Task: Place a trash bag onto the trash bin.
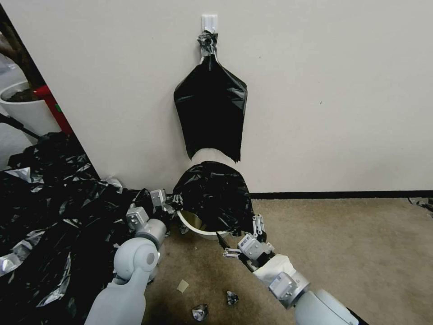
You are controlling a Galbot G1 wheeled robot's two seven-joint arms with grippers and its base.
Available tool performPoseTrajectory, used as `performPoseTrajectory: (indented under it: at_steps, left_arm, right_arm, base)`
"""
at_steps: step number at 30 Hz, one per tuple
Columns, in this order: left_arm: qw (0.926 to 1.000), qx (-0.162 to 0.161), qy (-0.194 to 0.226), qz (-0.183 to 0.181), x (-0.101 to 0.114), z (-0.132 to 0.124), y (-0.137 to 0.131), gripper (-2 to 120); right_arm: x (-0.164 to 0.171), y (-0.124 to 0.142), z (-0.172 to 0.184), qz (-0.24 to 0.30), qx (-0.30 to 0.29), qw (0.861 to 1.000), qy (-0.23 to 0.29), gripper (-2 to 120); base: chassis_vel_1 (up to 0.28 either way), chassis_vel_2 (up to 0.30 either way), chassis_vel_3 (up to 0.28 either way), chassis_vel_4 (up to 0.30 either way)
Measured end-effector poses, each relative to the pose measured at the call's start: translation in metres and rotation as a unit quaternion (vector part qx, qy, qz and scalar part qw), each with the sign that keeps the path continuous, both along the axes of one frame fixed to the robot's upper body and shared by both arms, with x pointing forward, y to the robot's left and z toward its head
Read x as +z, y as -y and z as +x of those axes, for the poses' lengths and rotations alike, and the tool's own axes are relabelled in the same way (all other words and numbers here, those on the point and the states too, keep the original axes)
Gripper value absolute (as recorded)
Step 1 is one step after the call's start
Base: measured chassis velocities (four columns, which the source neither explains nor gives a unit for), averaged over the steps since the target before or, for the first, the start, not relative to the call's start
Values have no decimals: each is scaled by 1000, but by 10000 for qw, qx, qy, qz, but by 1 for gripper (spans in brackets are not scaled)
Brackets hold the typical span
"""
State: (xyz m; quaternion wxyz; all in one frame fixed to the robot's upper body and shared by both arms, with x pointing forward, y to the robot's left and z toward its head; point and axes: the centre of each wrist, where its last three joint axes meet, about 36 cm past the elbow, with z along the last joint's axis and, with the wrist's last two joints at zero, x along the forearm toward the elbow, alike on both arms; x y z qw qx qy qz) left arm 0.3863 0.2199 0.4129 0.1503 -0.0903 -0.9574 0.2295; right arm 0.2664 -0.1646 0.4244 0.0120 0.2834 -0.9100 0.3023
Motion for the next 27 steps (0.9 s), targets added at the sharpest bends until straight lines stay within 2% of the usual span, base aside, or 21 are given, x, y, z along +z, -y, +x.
performPoseTrajectory:
  at_steps: [2, 5, 7, 8, 11, 12, 13, 15, 17, 19, 20, 22, 27]
  left_arm:
    - [10000, -18, 14, -22, 3, -2, 1, 5]
    - [10000, -25, 22, -32, 4, -4, 1, 5]
    - [10000, -46, 24, -63, 7, -6, 2, 5]
    - [10000, -46, 24, -63, 7, -6, 2, 5]
    - [9999, -67, 12, -80, 8, -9, 3, 5]
    - [9999, -67, 12, -80, 8, -9, 3, 5]
    - [9999, -73, 5, -88, 8, -10, 4, 5]
    - [9999, -76, 5, -90, 8, -10, 4, 5]
    - [9999, -82, -6, -95, 8, -12, 5, 5]
    - [9999, -83, -7, -96, 8, -12, 6, 5]
    - [9999, -84, -10, -98, 8, -13, 6, 5]
    - [9999, -89, 3, -103, 9, -13, 6, 5]
    - [9999, -99, 8, -110, 9, -15, 6, 5]
  right_arm:
    - [0, -1, 0, -52, -114, 9999, -19, 76]
    - [0, -1, 1, -76, -161, 9998, -25, 69]
    - [1, -2, 1, -128, -233, 9996, -21, 58]
    - [1, -2, 1, -128, -233, 9996, -21, 58]
    - [2, -4, 2, -106, -224, 9997, 64, 43]
    - [2, -4, 2, -106, -224, 9997, 64, 43]
    - [2, -5, 2, -47, -180, 9997, 126, 36]
    - [2, -6, 2, -12, -154, 9998, 157, 33]
    - [2, -8, 2, 136, -64, 9995, 269, 22]
    - [1, -8, 3, 180, -34, 9994, 300, 19]
    - [0, -9, 4, 307, 47, 9988, 367, 11]
    - [-2, -8, 6, 416, 122, 9985, 319, 3]
    - [-6, -5, 12, 796, 209, 9966, 27, 0]
  base:
    - [0, 0, 0, 0]
    - [0, 0, 0, 0]
    - [0, 0, 0, 0]
    - [0, 0, 0, 0]
    - [0, 0, 0, 0]
    - [0, 0, 0, 0]
    - [0, 0, 0, 0]
    - [0, 0, 0, 0]
    - [0, 0, 0, 0]
    - [0, 0, 0, 0]
    - [0, 0, 0, 0]
    - [0, 0, 0, 0]
    - [0, 0, 0, 0]
